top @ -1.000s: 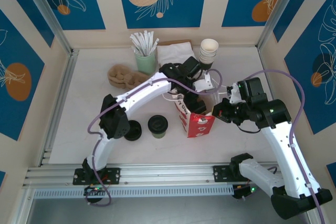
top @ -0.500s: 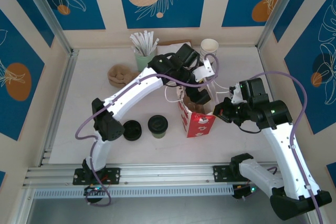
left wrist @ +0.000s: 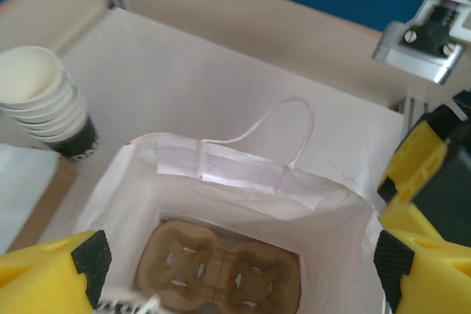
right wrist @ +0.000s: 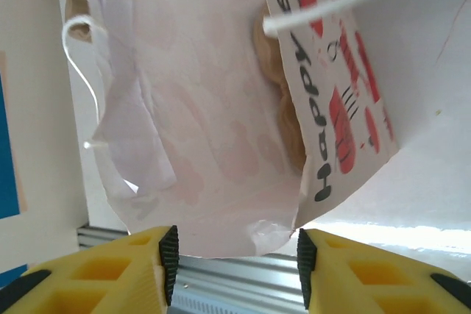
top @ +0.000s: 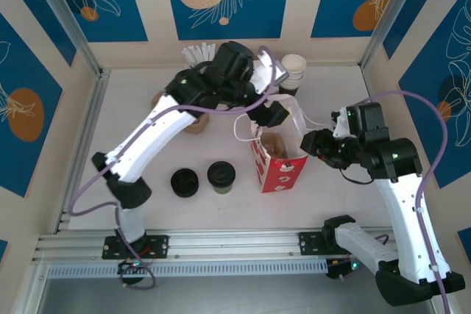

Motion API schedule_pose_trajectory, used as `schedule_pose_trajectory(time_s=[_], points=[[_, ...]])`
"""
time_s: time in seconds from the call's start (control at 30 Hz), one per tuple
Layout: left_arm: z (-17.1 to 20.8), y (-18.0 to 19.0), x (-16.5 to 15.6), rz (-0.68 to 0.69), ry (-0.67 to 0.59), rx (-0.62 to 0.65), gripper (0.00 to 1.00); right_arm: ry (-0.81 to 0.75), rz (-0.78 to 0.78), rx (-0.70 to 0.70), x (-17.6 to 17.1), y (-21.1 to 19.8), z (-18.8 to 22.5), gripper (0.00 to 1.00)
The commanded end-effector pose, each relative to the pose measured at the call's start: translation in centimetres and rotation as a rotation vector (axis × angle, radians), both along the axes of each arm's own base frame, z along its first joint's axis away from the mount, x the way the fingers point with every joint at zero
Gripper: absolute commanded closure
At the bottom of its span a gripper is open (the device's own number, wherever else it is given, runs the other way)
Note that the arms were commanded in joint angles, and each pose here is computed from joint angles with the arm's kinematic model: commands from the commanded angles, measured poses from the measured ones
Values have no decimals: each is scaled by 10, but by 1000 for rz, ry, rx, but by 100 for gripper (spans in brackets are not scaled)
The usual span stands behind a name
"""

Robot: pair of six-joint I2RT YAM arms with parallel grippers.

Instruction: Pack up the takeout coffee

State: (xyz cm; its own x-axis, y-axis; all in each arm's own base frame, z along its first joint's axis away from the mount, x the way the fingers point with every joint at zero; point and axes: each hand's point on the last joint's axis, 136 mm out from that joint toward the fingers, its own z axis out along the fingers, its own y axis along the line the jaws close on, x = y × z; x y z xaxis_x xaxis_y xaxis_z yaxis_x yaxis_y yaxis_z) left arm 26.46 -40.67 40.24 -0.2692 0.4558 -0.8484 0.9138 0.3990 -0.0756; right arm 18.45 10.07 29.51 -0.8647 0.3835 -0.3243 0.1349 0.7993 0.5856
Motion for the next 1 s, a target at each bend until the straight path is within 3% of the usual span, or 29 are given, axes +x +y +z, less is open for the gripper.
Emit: schedule_pose_trajectory(time_s=[0.0, 0.27, 0.47, 0.97], points=[[21, 31, 2, 128, -29, -38, 6, -59, 12, -100, 3, -15, 15, 50], [15, 102, -9, 337, -50, -44, 1, -198, 29, -169, 43, -21, 56, 50], [-11, 145, -28, 422, -30, -32, 1, -239, 93, -181, 77, -12, 60, 50], [-97, 194, -48, 575, 110, 89, 1, -132, 164, -228, 115, -8, 5, 48]])
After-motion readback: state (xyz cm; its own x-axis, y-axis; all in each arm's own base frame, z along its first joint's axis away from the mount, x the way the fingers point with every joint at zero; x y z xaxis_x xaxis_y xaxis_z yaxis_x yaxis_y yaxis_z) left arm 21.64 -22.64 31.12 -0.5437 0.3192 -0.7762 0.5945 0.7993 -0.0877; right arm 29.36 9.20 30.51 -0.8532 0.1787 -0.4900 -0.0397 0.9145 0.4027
